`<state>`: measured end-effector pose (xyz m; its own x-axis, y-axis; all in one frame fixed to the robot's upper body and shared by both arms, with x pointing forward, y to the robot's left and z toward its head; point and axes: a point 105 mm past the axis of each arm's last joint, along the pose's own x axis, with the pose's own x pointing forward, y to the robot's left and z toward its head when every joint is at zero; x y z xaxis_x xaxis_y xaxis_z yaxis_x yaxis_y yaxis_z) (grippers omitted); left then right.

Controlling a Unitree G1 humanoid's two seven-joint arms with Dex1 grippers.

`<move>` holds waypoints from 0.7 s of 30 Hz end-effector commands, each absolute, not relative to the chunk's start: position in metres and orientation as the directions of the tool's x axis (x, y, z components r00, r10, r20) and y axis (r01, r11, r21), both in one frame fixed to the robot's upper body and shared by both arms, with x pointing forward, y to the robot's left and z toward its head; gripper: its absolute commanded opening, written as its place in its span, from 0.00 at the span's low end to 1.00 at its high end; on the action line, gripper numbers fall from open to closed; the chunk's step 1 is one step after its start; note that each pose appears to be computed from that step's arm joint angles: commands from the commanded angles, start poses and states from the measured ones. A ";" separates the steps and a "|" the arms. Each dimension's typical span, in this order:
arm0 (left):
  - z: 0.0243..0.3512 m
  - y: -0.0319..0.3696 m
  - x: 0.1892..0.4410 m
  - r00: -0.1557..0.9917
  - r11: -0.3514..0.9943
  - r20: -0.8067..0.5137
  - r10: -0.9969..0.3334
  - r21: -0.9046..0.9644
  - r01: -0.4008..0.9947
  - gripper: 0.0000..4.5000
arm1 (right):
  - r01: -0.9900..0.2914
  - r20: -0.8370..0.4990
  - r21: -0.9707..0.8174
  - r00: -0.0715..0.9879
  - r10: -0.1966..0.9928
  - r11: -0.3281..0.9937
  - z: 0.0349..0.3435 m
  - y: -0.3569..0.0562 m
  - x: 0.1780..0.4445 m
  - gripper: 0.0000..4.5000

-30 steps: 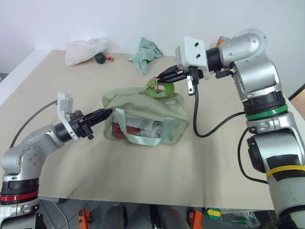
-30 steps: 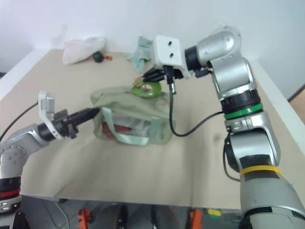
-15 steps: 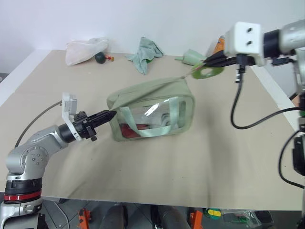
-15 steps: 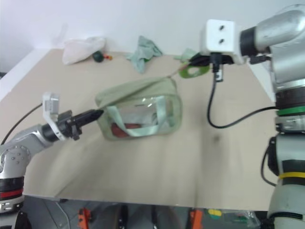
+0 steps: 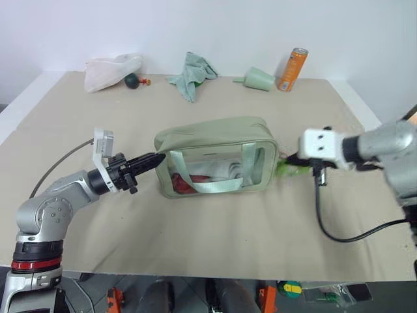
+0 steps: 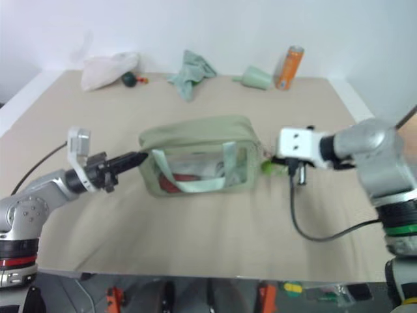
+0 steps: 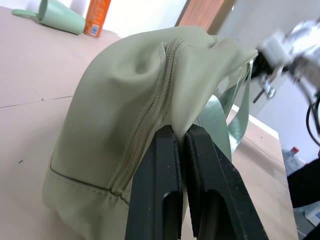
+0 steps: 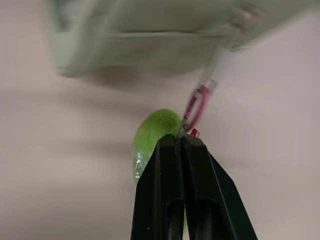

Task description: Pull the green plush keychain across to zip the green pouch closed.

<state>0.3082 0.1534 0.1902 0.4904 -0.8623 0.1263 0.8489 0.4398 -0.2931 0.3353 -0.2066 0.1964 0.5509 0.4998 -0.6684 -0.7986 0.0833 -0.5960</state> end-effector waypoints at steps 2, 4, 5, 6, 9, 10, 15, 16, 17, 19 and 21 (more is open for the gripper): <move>0.193 0.163 0.309 0.511 0.467 0.100 -0.854 -0.287 0.836 0.00 | -0.780 -0.642 -0.617 0.572 0.510 0.099 0.192 -0.197 0.337 0.01; 0.194 0.164 0.309 0.511 0.467 0.099 -0.854 -0.287 0.836 0.00 | -0.791 -0.646 -0.605 0.554 0.525 0.091 0.184 -0.191 0.337 0.01; 0.194 0.164 0.309 0.510 0.467 0.098 -0.854 -0.288 0.836 0.00 | -0.800 -0.650 -0.594 0.540 0.535 0.086 0.179 -0.187 0.336 0.01; 0.194 0.163 0.309 0.510 0.467 0.098 -0.854 -0.288 0.836 0.00 | -0.810 -0.655 -0.581 0.523 0.545 0.078 0.173 -0.182 0.334 0.01; 0.194 0.162 0.309 0.510 0.466 0.097 -0.855 -0.289 0.836 0.00 | -0.830 -0.657 -0.553 0.490 0.573 0.076 0.165 -0.174 0.330 0.01; 0.194 0.162 0.309 0.509 0.465 0.097 -0.855 -0.289 0.837 0.00 | -0.834 -0.639 -0.542 0.491 0.593 0.107 0.166 -0.172 0.330 0.01; 0.192 0.160 0.309 0.501 0.455 0.089 -0.861 -0.309 0.835 0.00 | -0.824 -0.495 -0.477 0.539 0.682 0.305 0.190 -0.179 0.335 0.27; 0.191 0.160 0.309 0.502 0.458 0.079 -0.861 -0.306 0.835 0.00 | -0.816 -0.490 -0.478 0.555 0.672 0.325 0.192 -0.185 0.335 0.35; 0.190 0.159 0.309 0.500 0.459 0.071 -0.863 -0.303 0.835 0.00 | -0.811 -0.493 -0.479 0.565 0.662 0.335 0.193 -0.189 0.334 0.43; 0.191 0.158 0.308 0.492 0.452 0.067 -0.868 -0.300 0.840 0.08 | -0.798 -0.476 -0.469 0.590 0.652 0.380 0.198 -0.199 0.333 0.58; 0.195 0.156 0.308 0.482 0.439 0.081 -0.873 -0.303 0.846 0.21 | -0.792 -0.449 -0.441 0.602 0.660 0.423 0.205 -0.207 0.330 0.72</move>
